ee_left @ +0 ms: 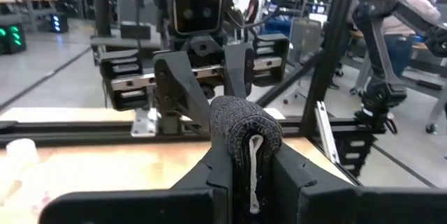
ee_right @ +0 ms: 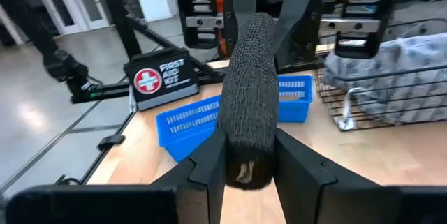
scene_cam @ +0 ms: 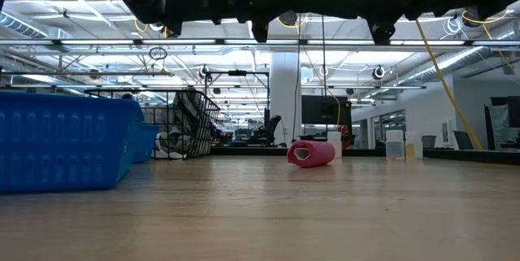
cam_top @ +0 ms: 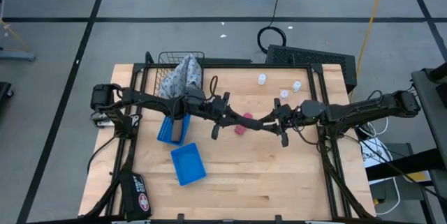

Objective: Pick & Place Medicine items
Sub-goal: Put the black bandage into the top blue basket

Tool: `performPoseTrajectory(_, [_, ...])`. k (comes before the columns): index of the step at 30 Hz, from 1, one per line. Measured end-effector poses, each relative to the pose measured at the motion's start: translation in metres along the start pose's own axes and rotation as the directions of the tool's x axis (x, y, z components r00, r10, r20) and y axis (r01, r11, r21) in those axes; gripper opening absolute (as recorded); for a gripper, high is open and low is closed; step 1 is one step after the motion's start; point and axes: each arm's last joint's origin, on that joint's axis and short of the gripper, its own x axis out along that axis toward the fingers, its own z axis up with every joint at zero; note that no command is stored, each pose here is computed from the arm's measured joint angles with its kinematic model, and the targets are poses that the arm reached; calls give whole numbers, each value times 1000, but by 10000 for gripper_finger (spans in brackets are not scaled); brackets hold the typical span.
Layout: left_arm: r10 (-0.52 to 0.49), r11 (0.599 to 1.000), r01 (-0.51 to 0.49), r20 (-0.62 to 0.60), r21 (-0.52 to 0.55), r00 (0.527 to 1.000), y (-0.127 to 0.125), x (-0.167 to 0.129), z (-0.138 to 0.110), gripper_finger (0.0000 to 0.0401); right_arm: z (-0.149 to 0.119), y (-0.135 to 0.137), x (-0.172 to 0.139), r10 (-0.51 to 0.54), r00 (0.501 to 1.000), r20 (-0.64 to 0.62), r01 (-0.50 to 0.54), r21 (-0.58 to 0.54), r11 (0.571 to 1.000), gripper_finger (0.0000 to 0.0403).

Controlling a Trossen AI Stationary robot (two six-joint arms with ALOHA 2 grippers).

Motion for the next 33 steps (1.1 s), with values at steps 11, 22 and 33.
performPoseTrajectory(11, [48, 996, -60, 171, 65, 984, 7, -6, 20, 47, -4, 0, -12, -18, 998, -57, 18, 4, 1000, 94])
performPoseTrajectory(22, [61, 996, -70, 183, 47, 981, 8, -7, 17, 47, -5, -3, -5, -111, 994, -20, 111, 2, 994, 88])
performPoseTrajectory(33, [73, 996, -83, 191, 44, 979, 7, -7, 18, 47, -37, -12, -3, -85, 923, 376, 92, -1, 996, 118])
